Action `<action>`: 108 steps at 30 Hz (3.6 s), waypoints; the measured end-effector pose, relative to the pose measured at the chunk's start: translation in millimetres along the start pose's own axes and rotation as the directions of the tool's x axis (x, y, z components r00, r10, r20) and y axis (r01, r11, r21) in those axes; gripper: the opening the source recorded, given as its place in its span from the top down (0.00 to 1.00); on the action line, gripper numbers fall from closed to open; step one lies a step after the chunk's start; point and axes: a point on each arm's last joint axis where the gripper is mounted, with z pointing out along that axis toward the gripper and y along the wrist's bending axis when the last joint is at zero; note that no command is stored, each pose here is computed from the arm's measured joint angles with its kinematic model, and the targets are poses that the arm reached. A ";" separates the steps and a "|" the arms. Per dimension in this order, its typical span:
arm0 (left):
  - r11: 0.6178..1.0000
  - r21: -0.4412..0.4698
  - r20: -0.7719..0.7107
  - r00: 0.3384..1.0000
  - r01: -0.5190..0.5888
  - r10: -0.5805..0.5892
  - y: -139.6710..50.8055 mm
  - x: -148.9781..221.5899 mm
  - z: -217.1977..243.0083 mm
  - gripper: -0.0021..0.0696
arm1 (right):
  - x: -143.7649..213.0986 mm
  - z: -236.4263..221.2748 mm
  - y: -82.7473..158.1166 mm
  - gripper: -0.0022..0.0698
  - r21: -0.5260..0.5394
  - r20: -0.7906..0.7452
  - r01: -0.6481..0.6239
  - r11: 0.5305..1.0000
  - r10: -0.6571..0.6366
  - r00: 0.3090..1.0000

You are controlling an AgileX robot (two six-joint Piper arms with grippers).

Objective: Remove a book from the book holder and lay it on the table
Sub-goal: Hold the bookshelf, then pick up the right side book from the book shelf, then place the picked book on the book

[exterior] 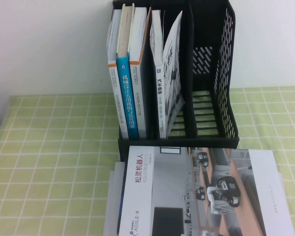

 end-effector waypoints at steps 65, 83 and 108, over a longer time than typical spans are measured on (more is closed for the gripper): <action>0.847 0.414 -0.334 0.810 -0.334 0.483 -25.4 58.2 284.3 0.97 | 270.5 295.9 65.1 0.36 -0.140 -0.512 0.233 0.962 -0.272 0.815; 0.846 0.413 -0.333 0.809 -0.337 0.485 -25.2 58.1 284.4 0.97 | 248.8 310.2 75.7 0.78 -0.146 -0.446 0.207 0.967 -0.251 0.859; 0.897 0.366 -0.401 0.828 -0.248 0.393 -24.6 57.8 283.2 0.97 | -39.0 109.8 75.9 0.78 -0.553 0.086 0.355 0.754 -0.373 0.924</action>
